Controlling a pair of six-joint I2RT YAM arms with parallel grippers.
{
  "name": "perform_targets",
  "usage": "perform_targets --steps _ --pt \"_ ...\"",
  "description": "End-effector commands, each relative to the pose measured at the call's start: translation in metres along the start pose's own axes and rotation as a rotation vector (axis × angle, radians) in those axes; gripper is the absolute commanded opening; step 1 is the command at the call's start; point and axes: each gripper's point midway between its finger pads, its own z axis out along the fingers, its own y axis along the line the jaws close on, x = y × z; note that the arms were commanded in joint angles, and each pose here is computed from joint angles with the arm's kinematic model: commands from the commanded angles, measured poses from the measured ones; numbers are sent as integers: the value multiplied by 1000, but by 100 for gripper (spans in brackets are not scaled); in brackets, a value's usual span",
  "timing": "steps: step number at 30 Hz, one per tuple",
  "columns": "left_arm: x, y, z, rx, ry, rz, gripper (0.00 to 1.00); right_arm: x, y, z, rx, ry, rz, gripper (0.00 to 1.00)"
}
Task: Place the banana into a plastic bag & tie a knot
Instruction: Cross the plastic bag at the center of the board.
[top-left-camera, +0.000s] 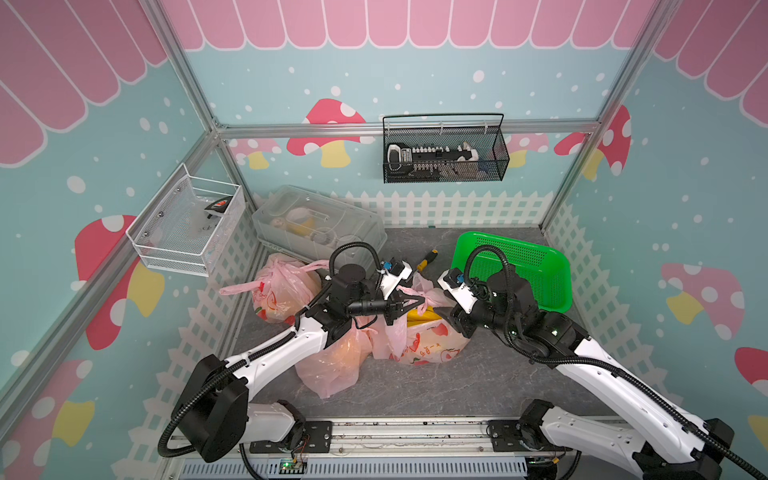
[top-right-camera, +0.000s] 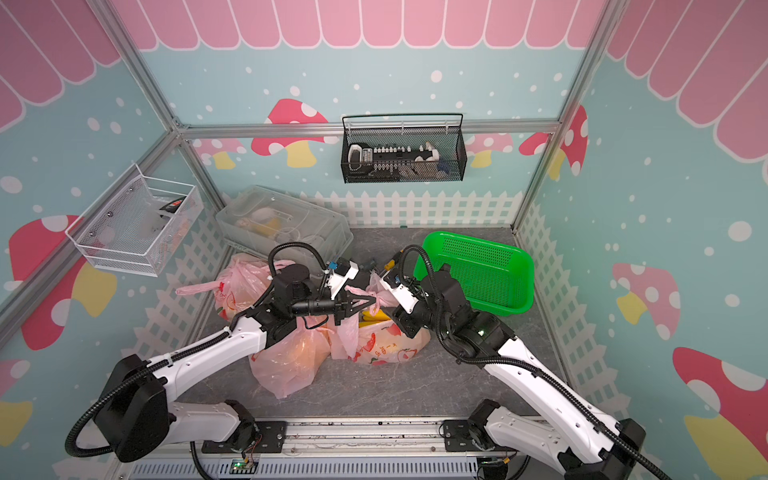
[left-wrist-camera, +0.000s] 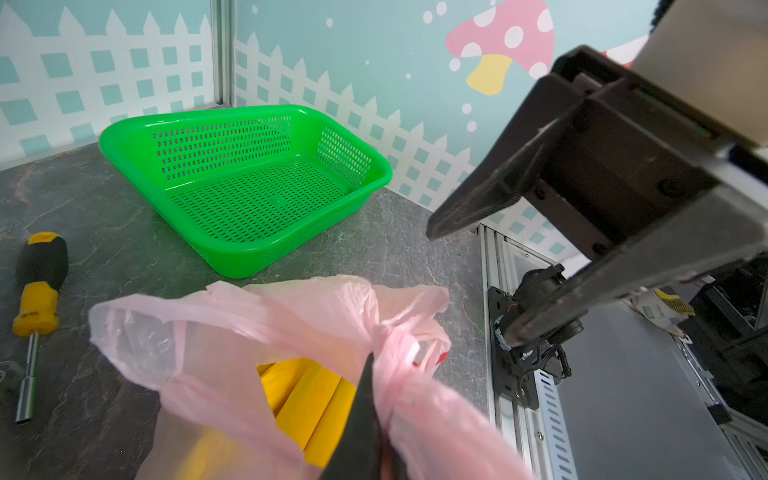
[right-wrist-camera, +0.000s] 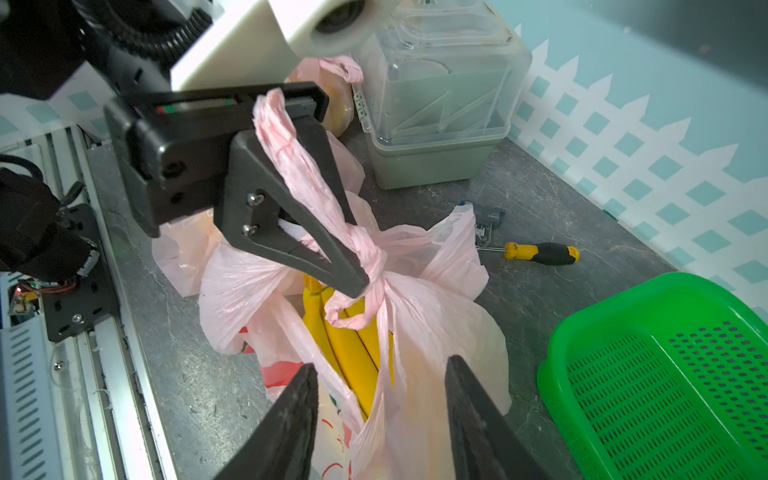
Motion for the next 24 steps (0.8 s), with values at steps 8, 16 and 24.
perform_targets --steps 8,16,24 --pt "-1 -28 -4 110 14 111 0 -11 9 18 -80 -3 -149 49" --pt "5 -41 -3 162 43 133 0 -7 18 36 -148 8 -164 44" --pt "7 -46 -2 184 50 139 0 -11 23 40 -177 -26 -147 20"
